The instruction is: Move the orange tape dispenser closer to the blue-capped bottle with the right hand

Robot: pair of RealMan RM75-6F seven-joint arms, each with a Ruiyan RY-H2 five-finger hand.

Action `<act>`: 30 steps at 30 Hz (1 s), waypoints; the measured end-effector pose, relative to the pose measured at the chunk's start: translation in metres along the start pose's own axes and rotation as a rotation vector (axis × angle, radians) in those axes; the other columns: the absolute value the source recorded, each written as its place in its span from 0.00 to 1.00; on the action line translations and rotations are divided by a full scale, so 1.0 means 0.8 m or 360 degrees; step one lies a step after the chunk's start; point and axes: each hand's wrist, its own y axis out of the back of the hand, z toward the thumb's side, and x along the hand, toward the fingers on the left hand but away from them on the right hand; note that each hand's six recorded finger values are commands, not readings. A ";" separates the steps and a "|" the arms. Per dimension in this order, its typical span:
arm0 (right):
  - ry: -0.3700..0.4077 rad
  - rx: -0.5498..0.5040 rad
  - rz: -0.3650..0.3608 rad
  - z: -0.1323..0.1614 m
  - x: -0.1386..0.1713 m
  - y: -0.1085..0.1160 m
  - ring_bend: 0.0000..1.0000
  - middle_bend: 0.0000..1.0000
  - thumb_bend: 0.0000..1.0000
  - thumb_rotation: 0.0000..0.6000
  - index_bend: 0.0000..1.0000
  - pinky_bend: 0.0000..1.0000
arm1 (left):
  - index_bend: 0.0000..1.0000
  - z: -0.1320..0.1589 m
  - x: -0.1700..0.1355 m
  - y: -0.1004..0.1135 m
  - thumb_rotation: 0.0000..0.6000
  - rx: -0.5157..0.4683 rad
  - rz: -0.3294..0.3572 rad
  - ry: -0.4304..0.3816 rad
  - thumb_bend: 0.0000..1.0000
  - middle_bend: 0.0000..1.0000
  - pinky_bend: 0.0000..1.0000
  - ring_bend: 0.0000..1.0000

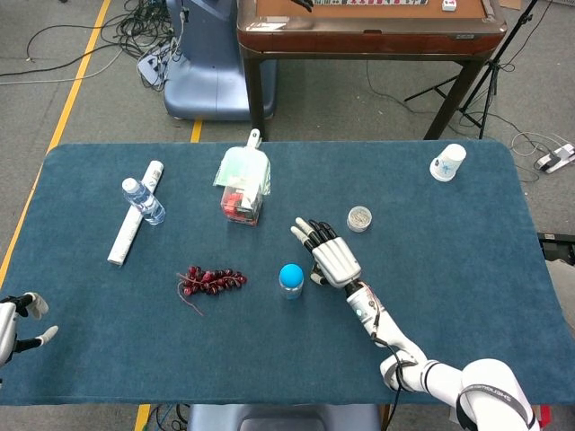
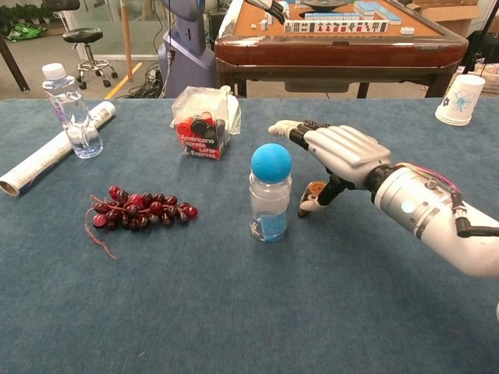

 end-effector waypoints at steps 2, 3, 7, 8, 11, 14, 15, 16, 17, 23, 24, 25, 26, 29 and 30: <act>0.0010 -0.0008 -0.0002 0.002 0.000 -0.001 0.00 0.02 0.00 1.00 0.03 0.12 | 0.56 0.000 0.000 0.000 1.00 0.0000 -0.0002 -0.0002 0.13 0.58 0.65 0.52; 0.0015 -0.0011 -0.0001 0.003 0.001 -0.002 0.00 0.02 0.00 1.00 0.03 0.12 | 0.56 0.000 0.000 0.000 1.00 0.0000 -0.0003 -0.0002 0.13 0.58 0.65 0.52; 0.0023 -0.0017 0.0006 0.005 0.001 -0.005 0.00 0.02 0.00 1.00 0.03 0.12 | 0.56 0.000 0.000 0.000 1.00 0.0003 -0.0005 -0.0002 0.13 0.58 0.65 0.52; 0.0024 -0.0021 0.0010 0.005 0.002 -0.005 0.00 0.02 0.00 1.00 0.03 0.12 | 0.56 0.000 0.000 -0.001 1.00 0.0004 -0.0005 -0.0002 0.13 0.58 0.65 0.52; 0.0026 -0.0026 0.0016 0.006 0.002 -0.008 0.00 0.02 0.00 1.00 0.03 0.12 | 0.56 0.000 0.000 -0.001 1.00 0.0004 -0.0006 -0.0001 0.13 0.58 0.65 0.52; 0.0028 -0.0034 0.0020 0.008 0.002 -0.009 0.00 0.02 0.00 1.00 0.03 0.12 | 0.56 0.000 0.000 -0.001 1.00 0.0003 -0.0006 0.0000 0.13 0.58 0.65 0.52; 0.0029 -0.0037 0.0021 0.008 0.002 -0.010 0.00 0.02 0.00 1.00 0.03 0.12 | 0.56 0.000 0.000 -0.001 1.00 0.0003 -0.0005 0.0000 0.13 0.58 0.65 0.52; 0.0030 -0.0040 0.0023 0.009 0.002 -0.011 0.00 0.02 0.00 1.00 0.03 0.12 | 0.56 0.000 0.000 -0.001 1.00 0.0002 -0.0005 0.0000 0.13 0.58 0.65 0.52; 0.0033 -0.0039 0.0025 0.010 0.002 -0.012 0.00 0.02 0.00 1.00 0.03 0.12 | 0.56 0.000 0.000 -0.001 1.00 0.0001 -0.0004 0.0000 0.13 0.58 0.65 0.52; 0.0033 -0.0032 0.0032 0.011 0.003 -0.014 0.00 0.02 0.00 1.00 0.03 0.12 | 0.56 0.000 0.000 -0.001 1.00 0.0002 -0.0005 -0.0002 0.13 0.58 0.65 0.52; 0.0031 -0.0030 0.0032 0.010 0.002 -0.014 0.00 0.02 0.00 1.00 0.03 0.12 | 0.56 0.000 -0.001 -0.001 1.00 0.0002 -0.0005 -0.0001 0.13 0.58 0.65 0.52; 0.0029 -0.0027 0.0032 0.010 0.002 -0.014 0.00 0.02 0.00 1.00 0.03 0.12 | 0.56 0.000 -0.001 0.000 1.00 0.0002 -0.0003 -0.0001 0.13 0.58 0.65 0.52; 0.0026 -0.0023 0.0032 0.009 0.001 -0.014 0.00 0.02 0.00 1.00 0.03 0.12 | 0.56 0.000 -0.001 0.000 1.00 0.0001 -0.0003 -0.0001 0.13 0.58 0.65 0.52; 0.0012 -0.0014 0.0028 0.005 0.000 -0.013 0.00 0.02 0.00 1.00 0.03 0.12 | 0.56 0.000 -0.001 -0.001 1.00 -0.0001 -0.0006 0.0000 0.13 0.58 0.65 0.52; 0.0007 -0.0012 0.0027 0.004 -0.001 -0.013 0.00 0.02 0.00 1.00 0.03 0.12 | 0.56 0.000 -0.001 -0.001 1.00 0.0000 -0.0007 0.0000 0.13 0.58 0.65 0.52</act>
